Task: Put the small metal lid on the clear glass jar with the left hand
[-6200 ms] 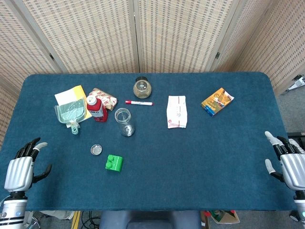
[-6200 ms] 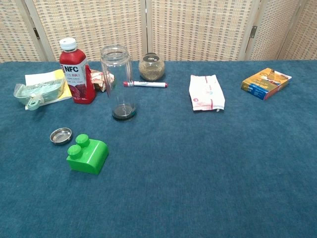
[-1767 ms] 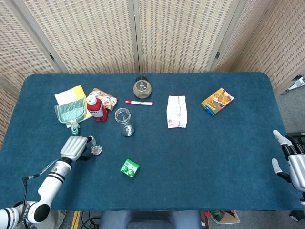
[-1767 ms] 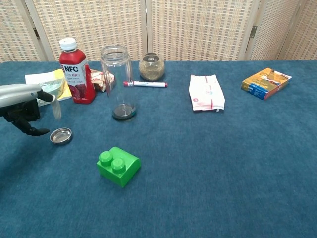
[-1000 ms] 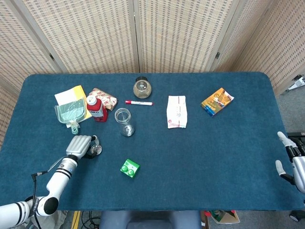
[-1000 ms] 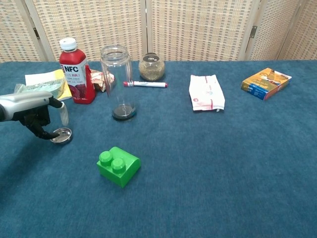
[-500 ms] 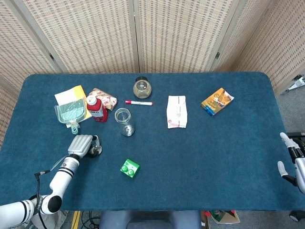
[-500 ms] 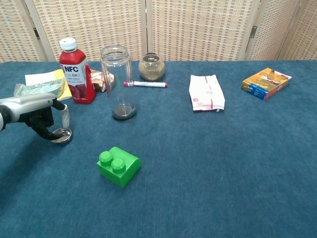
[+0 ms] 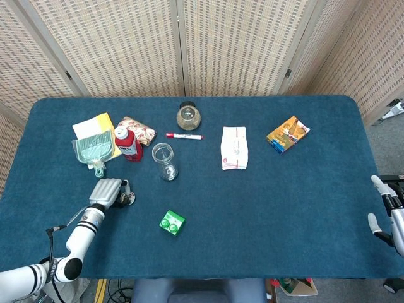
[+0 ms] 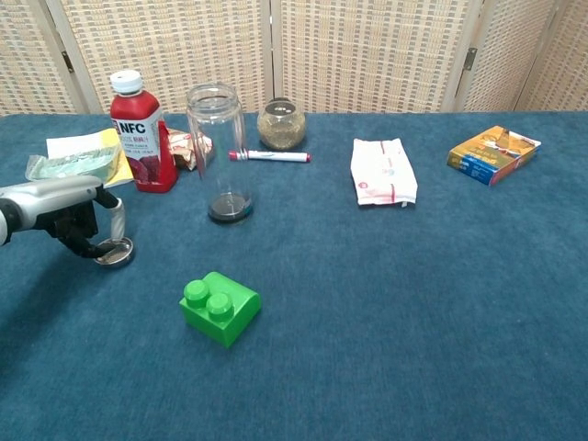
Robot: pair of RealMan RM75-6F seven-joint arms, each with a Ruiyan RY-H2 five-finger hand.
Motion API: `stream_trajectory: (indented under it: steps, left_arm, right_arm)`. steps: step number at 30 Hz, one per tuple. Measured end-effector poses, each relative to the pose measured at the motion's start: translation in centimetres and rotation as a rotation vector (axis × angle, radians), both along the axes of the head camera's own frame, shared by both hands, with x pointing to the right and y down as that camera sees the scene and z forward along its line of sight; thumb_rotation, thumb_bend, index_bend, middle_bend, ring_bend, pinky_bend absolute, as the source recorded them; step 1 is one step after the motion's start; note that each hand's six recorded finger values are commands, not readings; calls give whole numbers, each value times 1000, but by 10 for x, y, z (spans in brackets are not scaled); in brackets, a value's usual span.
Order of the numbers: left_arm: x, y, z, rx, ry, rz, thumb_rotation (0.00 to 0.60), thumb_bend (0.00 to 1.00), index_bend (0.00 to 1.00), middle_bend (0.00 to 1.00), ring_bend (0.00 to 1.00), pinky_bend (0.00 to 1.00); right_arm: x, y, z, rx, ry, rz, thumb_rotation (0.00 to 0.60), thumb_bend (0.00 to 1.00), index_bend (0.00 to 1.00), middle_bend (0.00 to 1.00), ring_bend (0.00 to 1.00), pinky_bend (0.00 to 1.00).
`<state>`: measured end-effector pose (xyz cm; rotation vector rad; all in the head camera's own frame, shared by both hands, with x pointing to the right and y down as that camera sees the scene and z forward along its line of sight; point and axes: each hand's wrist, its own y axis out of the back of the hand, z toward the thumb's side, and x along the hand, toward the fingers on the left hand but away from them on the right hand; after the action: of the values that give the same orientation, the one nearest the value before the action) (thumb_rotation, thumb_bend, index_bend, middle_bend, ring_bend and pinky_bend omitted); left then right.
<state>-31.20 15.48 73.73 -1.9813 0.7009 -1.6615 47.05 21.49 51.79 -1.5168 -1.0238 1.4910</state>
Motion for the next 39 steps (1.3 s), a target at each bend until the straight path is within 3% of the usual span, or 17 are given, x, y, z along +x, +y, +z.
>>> stream_trajectory:
  steps: [27, 39]
  left_arm:
    - [0, 2, -6, 20, 19, 7, 600, 441, 617, 1000, 938, 996]
    - [3, -12, -40, 86, 62, 18, 600, 441, 614, 1000, 938, 996]
  right_arm:
    - [-1, -1, 2, -2, -3, 1, 600, 442, 49, 201, 115, 279]
    - [-4, -4, 4, 1, -9, -9, 600, 442, 49, 201, 115, 279]
